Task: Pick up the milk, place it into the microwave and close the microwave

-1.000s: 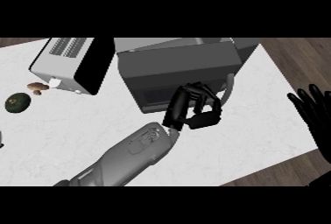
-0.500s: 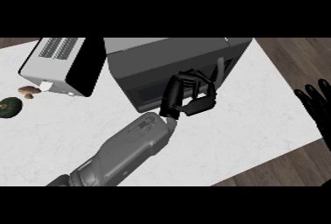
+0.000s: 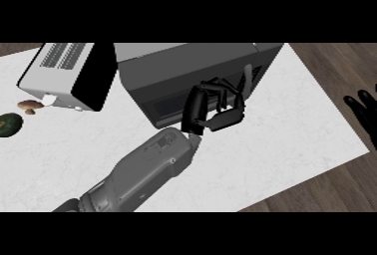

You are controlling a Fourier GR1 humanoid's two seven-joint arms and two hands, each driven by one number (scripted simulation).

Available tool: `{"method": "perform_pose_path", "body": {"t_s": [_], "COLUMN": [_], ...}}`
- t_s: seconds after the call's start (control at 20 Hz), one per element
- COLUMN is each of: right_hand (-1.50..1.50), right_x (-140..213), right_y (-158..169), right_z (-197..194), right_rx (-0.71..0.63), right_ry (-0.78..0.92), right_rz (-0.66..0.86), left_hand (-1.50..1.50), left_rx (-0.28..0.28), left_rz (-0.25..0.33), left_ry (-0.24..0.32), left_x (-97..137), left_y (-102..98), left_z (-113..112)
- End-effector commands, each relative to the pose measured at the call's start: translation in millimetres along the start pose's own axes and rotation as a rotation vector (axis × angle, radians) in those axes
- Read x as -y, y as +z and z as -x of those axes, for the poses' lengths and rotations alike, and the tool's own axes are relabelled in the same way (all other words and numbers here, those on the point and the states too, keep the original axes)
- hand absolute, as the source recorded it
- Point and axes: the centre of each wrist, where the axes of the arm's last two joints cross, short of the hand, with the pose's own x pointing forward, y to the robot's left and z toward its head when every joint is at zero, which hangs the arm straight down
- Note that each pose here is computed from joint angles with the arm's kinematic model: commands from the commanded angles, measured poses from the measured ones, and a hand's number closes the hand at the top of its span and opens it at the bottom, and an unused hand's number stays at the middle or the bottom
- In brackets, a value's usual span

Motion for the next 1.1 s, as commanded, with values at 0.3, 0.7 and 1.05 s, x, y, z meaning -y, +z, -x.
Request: {"method": "perform_pose_path", "body": {"t_s": [0.3, 0.7, 1.05], "right_hand": [-1.50, -1.50, -1.50], "right_x": [5.6, 10.9, 14.9], "right_y": [-4.4, -10.2, -13.8], "right_z": [-12.4, -23.2, -29.4], "right_rx": [0.000, 0.003, -0.008], "right_ry": [0.002, 0.008, 0.004], "right_rz": [-0.005, -0.018, -0.020], "left_hand": [1.50, 1.50, 1.50], "left_rx": [0.033, 0.061, 0.074], "left_rz": [-0.049, -0.044, -0.055], "left_ry": [-0.001, 0.010, 0.013], "left_x": [-8.8, -7.4, -9.0], "left_y": [-20.9, -20.6, -20.9], "left_z": [-3.3, -2.4, 0.2]}}
